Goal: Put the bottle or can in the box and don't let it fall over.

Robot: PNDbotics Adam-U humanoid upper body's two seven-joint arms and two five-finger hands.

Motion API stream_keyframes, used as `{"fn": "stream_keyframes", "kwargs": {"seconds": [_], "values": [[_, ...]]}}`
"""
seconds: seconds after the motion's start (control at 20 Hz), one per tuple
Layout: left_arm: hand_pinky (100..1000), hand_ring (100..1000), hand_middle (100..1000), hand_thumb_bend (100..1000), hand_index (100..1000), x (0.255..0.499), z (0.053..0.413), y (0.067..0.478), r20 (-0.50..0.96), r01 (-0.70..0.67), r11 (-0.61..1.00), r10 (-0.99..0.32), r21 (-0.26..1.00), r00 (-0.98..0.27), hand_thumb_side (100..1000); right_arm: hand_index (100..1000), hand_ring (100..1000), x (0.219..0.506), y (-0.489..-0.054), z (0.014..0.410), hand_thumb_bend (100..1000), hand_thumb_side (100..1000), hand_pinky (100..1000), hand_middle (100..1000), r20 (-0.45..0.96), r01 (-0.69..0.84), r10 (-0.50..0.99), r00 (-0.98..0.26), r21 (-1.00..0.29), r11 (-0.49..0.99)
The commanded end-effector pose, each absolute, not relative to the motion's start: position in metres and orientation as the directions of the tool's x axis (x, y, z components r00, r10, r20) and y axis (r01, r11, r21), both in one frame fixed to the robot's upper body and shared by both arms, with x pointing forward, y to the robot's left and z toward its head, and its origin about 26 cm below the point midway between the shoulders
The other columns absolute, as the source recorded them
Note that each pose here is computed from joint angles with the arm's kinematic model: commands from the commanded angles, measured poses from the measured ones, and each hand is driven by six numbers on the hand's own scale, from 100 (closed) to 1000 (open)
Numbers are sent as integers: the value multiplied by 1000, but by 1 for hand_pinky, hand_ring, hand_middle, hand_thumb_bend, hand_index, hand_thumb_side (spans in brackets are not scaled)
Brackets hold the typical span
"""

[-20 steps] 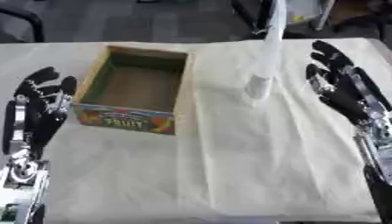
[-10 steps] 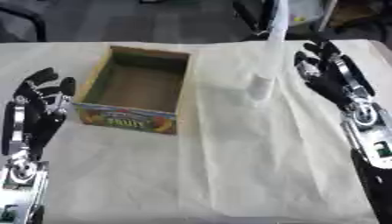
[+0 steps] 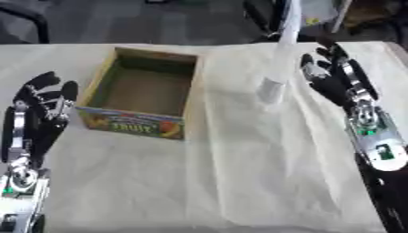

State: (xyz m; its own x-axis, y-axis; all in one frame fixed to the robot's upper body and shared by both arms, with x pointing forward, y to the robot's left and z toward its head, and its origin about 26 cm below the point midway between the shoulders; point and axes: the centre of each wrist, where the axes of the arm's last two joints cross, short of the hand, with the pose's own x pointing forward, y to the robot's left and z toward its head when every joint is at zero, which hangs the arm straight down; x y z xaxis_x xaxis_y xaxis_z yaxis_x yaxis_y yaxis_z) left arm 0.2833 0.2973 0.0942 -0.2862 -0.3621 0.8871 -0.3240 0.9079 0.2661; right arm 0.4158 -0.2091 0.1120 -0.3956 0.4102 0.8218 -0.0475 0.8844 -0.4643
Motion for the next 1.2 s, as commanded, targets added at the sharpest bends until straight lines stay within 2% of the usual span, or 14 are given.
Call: {"fn": "stream_keyframes", "kwargs": {"seconds": [0.05, 1.2], "values": [[667, 679, 730, 576, 821, 283, 99, 298, 879, -319, 909, -367, 269, -304, 626, 1000, 1000, 421, -204, 122, 133, 520, 946, 1000, 809, -13, 421, -410, -467, 884], [667, 681, 731, 574, 821, 284, 99, 297, 880, -313, 911, -364, 269, -305, 627, 1000, 1000, 430, -183, 139, 123, 537, 944, 1000, 795, 12, 416, -441, -458, 889]]}}
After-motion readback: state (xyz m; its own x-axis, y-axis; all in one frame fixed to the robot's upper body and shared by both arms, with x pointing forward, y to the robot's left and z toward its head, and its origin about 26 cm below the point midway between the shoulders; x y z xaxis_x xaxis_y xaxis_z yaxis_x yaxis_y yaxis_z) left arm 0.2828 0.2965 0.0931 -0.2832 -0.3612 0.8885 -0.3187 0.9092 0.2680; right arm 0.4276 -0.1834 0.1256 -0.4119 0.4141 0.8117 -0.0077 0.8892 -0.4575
